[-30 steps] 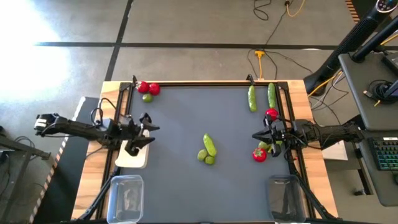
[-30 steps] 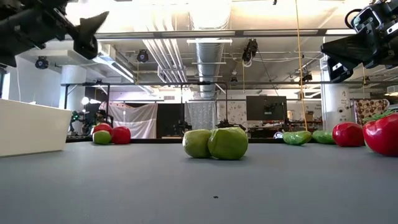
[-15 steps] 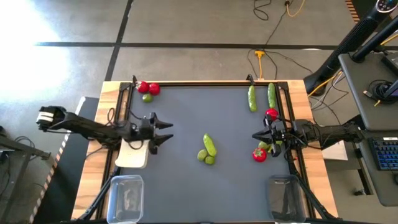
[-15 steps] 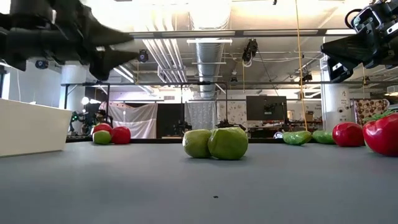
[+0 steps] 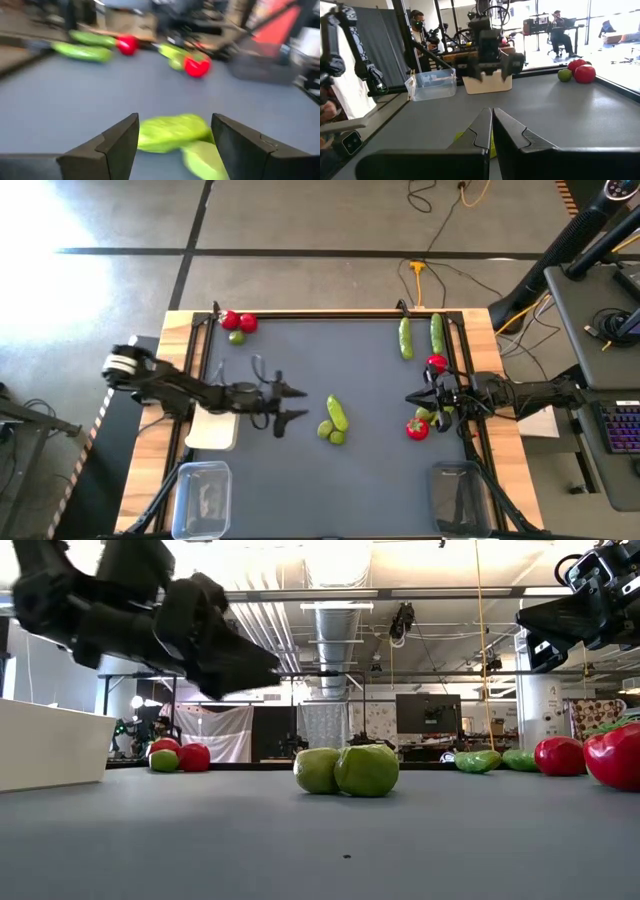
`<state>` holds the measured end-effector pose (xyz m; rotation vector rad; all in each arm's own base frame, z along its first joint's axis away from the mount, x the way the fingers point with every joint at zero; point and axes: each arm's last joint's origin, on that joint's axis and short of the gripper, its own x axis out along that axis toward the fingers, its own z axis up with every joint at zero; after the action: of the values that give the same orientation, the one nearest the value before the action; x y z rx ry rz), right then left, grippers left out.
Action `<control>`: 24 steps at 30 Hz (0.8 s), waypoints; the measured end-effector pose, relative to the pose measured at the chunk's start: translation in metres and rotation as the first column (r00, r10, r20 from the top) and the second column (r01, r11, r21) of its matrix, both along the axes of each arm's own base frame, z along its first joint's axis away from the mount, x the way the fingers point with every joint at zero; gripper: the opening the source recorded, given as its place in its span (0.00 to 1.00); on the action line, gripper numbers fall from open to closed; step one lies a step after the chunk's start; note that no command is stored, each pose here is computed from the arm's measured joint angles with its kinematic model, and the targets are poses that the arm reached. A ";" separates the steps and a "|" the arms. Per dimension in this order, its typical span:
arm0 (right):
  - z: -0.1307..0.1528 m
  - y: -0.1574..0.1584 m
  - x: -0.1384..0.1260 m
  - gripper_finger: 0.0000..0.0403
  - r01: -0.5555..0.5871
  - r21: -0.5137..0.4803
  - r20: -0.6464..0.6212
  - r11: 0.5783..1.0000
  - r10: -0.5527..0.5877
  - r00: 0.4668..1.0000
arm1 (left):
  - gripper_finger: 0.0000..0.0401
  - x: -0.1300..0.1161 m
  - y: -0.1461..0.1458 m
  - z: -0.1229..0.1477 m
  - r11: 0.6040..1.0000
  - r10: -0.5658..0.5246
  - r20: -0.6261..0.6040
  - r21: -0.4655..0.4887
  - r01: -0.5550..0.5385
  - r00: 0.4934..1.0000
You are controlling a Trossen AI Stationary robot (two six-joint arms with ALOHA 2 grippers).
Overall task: Sort produce into baskets
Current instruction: Put the green lime into the white bin
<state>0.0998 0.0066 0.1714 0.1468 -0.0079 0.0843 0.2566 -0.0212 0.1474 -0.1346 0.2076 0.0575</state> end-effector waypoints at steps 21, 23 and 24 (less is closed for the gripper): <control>0.000 0.000 0.000 0.02 0.000 0.000 0.000 1.000 0.000 1.000 | 0.71 0.056 -0.023 -0.046 0.982 -0.140 -0.303 0.082 0.172 0.943; 0.000 0.000 0.000 0.02 0.000 0.000 0.000 1.000 0.000 1.000 | 0.71 0.057 -0.024 -0.049 0.979 -0.145 -0.296 0.095 0.180 0.944; 0.000 0.000 0.000 0.02 0.000 0.000 0.000 1.000 0.000 1.000 | 0.71 0.057 -0.024 -0.051 0.978 -0.145 -0.295 0.099 0.181 0.944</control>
<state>0.0998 0.0065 0.1715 0.1468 -0.0081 0.0841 0.3139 -0.0449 0.0963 0.0172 0.5040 -0.0769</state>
